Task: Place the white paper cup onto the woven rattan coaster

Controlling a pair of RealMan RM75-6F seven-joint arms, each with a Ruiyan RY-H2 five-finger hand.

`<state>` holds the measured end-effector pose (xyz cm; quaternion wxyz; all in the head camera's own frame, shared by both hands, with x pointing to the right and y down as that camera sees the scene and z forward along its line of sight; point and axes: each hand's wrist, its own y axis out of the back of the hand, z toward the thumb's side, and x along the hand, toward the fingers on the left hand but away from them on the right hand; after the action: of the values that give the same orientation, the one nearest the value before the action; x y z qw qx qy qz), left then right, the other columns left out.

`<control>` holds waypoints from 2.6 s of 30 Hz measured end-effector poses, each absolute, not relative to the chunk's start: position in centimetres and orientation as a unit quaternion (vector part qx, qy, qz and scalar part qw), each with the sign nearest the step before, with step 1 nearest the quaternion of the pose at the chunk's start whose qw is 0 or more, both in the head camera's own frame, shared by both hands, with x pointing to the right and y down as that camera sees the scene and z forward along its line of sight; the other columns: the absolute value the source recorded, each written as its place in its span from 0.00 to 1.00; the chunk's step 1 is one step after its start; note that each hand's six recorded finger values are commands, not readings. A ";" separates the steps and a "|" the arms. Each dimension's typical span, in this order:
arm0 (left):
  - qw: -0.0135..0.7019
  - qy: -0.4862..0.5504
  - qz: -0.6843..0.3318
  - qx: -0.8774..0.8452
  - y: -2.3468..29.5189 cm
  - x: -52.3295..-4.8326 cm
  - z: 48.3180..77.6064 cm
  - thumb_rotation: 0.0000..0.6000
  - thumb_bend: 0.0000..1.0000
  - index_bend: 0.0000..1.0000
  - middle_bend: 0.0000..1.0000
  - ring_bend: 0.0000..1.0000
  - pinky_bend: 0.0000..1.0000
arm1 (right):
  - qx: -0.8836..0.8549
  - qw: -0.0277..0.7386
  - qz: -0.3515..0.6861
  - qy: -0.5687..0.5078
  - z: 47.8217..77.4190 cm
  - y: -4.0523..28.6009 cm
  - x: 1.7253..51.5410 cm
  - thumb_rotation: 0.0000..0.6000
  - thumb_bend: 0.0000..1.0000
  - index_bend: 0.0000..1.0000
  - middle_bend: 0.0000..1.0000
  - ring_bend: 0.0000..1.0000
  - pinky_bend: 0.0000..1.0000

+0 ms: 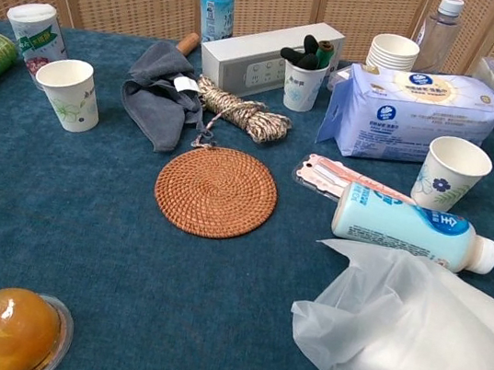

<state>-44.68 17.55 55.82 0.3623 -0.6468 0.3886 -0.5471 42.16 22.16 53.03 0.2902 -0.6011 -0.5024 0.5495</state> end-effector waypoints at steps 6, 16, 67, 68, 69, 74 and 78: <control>0.366 0.348 -0.555 -0.661 13.3 -43.3 57.8 1.00 0.32 0.00 0.00 0.00 0.00 | -0.602 0.285 0.547 -0.507 52.9 22.0 42.3 1.00 0.10 0.00 0.00 0.00 0.00; 0.382 0.258 -0.600 -0.653 9.6 -39.7 63.2 1.00 0.30 0.00 0.00 0.00 0.00 | -0.600 0.270 0.545 -0.519 52.7 21.8 43.1 1.00 0.10 0.00 0.00 0.00 0.00; 0.434 0.236 -0.595 -0.635 6.8 -30.5 71.9 1.00 0.40 0.06 0.39 0.42 0.51 | -0.606 0.247 0.538 -0.531 52.5 21.5 44.2 1.00 0.10 0.00 0.00 0.00 0.00; 0.433 0.239 -0.592 -0.636 6.8 -30.5 71.6 1.00 0.40 0.06 0.38 0.42 0.50 | -0.607 0.247 0.537 -0.531 52.5 21.5 44.2 1.00 0.11 0.00 0.00 0.00 0.00; 0.433 0.241 -0.589 -0.638 6.8 -30.4 71.3 1.00 0.40 0.06 0.38 0.42 0.50 | -0.608 0.248 0.537 -0.530 52.5 21.5 44.2 1.00 0.11 0.00 0.00 0.00 0.00; 0.426 0.255 -0.564 -0.660 6.9 -29.1 69.3 1.00 0.40 0.06 0.37 0.41 0.50 | -0.610 0.249 0.537 -0.528 52.6 21.5 44.1 1.00 0.10 0.00 0.00 0.00 0.00; 0.414 0.259 -0.535 -0.690 7.5 -27.1 67.4 1.00 0.39 0.06 0.37 0.41 0.49 | -0.610 0.250 0.537 -0.526 52.7 21.5 43.9 1.00 0.11 0.00 0.00 0.00 0.00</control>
<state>-27.14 7.50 67.41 0.4137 -0.6896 0.2593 -0.5349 43.94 21.51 52.68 0.2502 -0.6104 -0.5255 0.5373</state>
